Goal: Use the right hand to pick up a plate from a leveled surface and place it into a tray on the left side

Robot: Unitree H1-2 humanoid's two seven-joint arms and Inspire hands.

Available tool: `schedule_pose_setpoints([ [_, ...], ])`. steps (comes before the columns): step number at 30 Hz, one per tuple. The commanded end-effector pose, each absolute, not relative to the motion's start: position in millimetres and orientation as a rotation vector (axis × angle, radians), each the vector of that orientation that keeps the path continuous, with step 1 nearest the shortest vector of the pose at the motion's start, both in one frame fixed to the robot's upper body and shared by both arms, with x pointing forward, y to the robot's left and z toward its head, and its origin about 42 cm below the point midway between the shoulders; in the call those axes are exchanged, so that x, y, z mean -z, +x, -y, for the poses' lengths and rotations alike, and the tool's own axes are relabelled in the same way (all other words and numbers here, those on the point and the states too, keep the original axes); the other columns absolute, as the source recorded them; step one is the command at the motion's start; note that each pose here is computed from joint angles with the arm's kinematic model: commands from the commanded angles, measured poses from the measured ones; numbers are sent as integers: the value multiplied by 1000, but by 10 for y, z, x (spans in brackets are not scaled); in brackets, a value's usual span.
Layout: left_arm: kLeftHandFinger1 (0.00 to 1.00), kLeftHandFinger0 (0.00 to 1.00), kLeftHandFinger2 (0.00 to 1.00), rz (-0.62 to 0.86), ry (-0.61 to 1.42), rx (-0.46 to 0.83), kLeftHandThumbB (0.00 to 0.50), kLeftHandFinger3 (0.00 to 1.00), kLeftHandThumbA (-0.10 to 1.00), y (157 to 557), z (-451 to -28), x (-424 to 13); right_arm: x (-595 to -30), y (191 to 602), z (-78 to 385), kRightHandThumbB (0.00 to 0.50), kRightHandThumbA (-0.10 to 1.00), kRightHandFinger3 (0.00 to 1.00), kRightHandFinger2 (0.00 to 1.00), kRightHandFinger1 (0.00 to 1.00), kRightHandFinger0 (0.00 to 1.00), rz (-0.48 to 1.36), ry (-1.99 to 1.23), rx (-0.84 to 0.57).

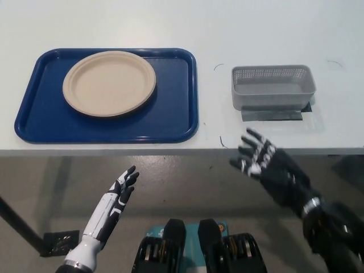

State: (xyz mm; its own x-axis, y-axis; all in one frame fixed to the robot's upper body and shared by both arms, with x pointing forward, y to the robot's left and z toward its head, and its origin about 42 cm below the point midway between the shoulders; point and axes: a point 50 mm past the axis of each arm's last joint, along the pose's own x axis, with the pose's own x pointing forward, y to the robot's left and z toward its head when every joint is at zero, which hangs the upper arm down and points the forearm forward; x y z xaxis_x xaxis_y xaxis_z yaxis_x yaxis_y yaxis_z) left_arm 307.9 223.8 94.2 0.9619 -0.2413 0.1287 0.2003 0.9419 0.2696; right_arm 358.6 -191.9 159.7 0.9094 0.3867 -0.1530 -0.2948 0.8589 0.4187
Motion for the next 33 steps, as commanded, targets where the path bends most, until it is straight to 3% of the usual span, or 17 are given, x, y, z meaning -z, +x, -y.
schedule_pose_setpoints([
  [1, 1000, 1000, 1000, 202, 265, 243, 108, 1000, 1000, 3138, -2165, -1033, -3251, 1674, 1825, 500, 914, 1000, 1000, 1000, 1000, 798, 456, -920],
  [2, 1000, 1000, 1000, 203, 264, 242, 106, 1000, 1000, 3139, -2161, -1032, -3226, 1642, 1833, 500, 915, 1000, 1000, 1000, 1000, 804, 460, -913],
  [3, 1000, 1000, 1000, 204, 263, 245, 104, 1000, 1000, 3138, -2159, -1027, -3181, 1590, 1837, 467, 908, 1000, 1000, 1000, 1000, 808, 469, -892],
  [4, 1000, 1000, 1000, 205, 262, 246, 103, 1000, 1000, 3142, -2155, -1025, -3127, 1544, 1849, 458, 848, 1000, 1000, 1000, 1000, 790, 474, -864],
  [5, 1000, 1000, 1000, 205, 261, 249, 100, 1000, 1000, 3149, -2152, -1024, -3017, 1475, 1881, 493, 745, 1000, 1000, 1000, 1000, 707, 478, -809],
  [6, 1000, 1000, 1000, 206, 260, 254, 99, 1000, 1000, 3158, -2152, -1026, -2913, 1404, 1919, 489, 683, 1000, 1000, 1000, 1000, 628, 457, -752],
  [8, 1000, 1000, 1000, 211, 255, 253, 104, 1000, 1000, 3175, -2143, -1031, -2844, 1352, 2020, 500, 813, 1000, 1000, 1000, 1000, 609, 316, -659],
  [9, 1000, 1000, 1000, 209, 252, 251, 104, 1000, 1000, 3157, -2140, -1017, -2810, 1346, 2055, 500, 821, 1000, 1000, 1000, 1000, 578, 266, -615],
  [10, 1000, 1000, 1000, 210, 251, 248, 115, 1000, 1000, 3158, -2138, -1015, -2670, 1515, 2074, 465, 1000, 1000, 1000, 1000, 1000, 585, 218, -574],
  [12, 1000, 1000, 1000, 214, 252, 251, 119, 1000, 1000, 3183, -2138, -1017, -2293, 1836, 2115, 446, 1000, 1000, 1000, 1000, 1000, 560, 142, -437],
  [13, 1000, 1000, 1000, 212, 252, 251, 119, 1000, 1000, 3169, -2130, -1005, -2166, 1917, 2180, 383, 1000, 1000, 1000, 1000, 1000, 524, 101, -407],
  [18, 1000, 1000, 1000, 202, 248, 252, 110, 1000, 1000, 3101, -2113, -953, -1538, 2429, 2531, 323, 1000, 1000, 1000, 1000, 1000, 298, -17, -181],
  [21, 1000, 1000, 1000, 200, 246, 249, 107, 1000, 1000, 3077, -2108, -945, -1306, 2617, 2656, 285, 1000, 1000, 1000, 1000, 1000, 204, -38, -154],
  [24, 1000, 1000, 1000, 207, 251, 246, 104, 1000, 1000, 3044, -2131, -946, -1184, 2690, 2665, 372, 1000, 1000, 1000, 1000, 1000, 176, -112, -126],
  [26, 1000, 1000, 1000, 206, 250, 244, 111, 1000, 1000, 3029, -2142, -941, -1134, 2721, 2663, 364, 1000, 1000, 1000, 1000, 1000, 176, -133, -131],
  [27, 1000, 1000, 1000, 207, 257, 244, 119, 1000, 1000, 3029, -2141, -940, -1109, 2741, 2664, 384, 1000, 1000, 1000, 1000, 1000, 167, -150, -143],
  [33, 1000, 1000, 1000, 195, 264, 239, 163, 1000, 1000, 2936, -2141, -878, -1010, 2814, 2578, 346, 1000, 1000, 1000, 1000, 1000, 185, -225, -193],
])
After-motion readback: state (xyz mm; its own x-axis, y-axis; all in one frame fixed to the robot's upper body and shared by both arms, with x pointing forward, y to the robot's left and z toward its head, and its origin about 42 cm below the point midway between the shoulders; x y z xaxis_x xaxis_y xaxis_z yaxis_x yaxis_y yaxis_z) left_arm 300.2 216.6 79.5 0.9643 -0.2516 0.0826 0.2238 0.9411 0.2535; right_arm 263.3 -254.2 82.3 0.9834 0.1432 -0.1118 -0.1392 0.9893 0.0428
